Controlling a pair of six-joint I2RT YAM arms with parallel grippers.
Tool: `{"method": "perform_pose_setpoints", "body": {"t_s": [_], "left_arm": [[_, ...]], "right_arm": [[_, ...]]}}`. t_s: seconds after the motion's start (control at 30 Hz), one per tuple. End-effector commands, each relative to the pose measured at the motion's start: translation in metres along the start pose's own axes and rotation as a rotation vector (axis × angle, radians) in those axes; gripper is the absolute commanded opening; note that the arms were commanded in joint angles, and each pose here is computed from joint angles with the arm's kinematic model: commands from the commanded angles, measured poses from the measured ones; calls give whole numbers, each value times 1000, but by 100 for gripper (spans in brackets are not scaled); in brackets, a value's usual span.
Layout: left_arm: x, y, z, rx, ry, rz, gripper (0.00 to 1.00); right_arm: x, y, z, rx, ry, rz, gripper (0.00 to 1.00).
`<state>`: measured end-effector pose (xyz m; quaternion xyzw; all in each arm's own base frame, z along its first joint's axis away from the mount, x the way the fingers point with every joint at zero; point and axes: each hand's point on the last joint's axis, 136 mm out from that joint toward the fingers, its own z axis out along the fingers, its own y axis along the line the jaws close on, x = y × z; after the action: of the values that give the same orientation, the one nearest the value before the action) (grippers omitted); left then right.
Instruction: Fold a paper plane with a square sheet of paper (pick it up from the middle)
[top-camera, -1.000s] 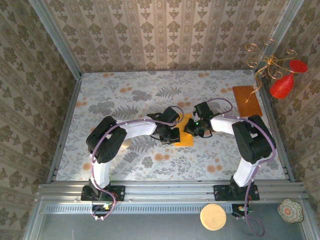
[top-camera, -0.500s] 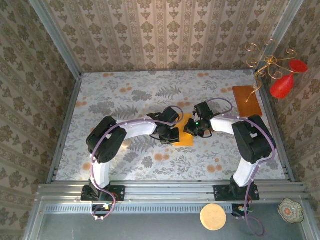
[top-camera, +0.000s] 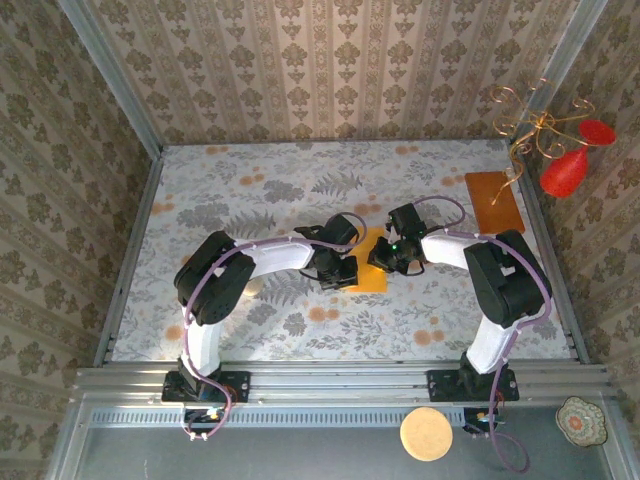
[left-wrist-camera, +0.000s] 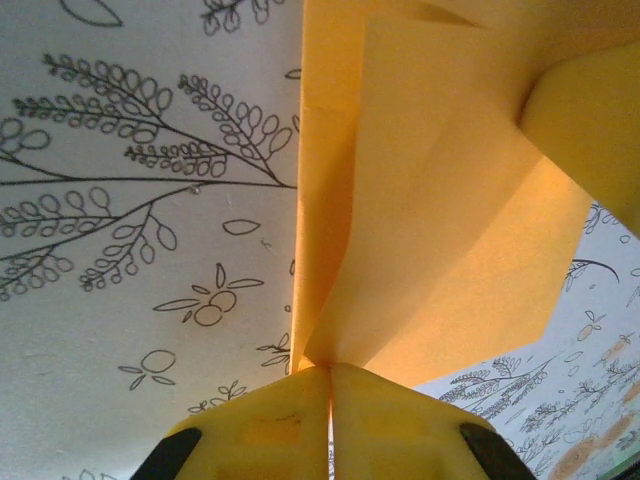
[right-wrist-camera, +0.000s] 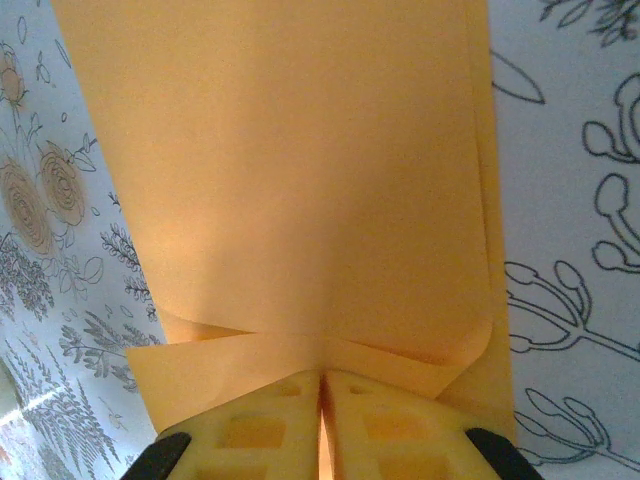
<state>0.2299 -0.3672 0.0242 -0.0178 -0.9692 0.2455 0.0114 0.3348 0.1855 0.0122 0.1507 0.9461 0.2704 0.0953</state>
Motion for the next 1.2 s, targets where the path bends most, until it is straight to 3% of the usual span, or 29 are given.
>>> {"method": "perform_pose_setpoints", "body": {"t_s": [0.0,0.2,0.5,0.8,1.17], "left_arm": [[1,13,4,-51,18,-49,11],[4,19,7,-70,35,-68,10],[6,24,9,-83,48,-78,9],[6,23,11,-79,58,-74,8],[8,23,10,-79,54,-73,8]], "right_arm": [[15,-43,8,142,34,68,14],[9,-32,3,97,18,53,14],[-3,27,-37,-109,-39,-80,17],[29,36,-19,-124,43,-134,14],[26,24,2,-40,49,-119,13]]}}
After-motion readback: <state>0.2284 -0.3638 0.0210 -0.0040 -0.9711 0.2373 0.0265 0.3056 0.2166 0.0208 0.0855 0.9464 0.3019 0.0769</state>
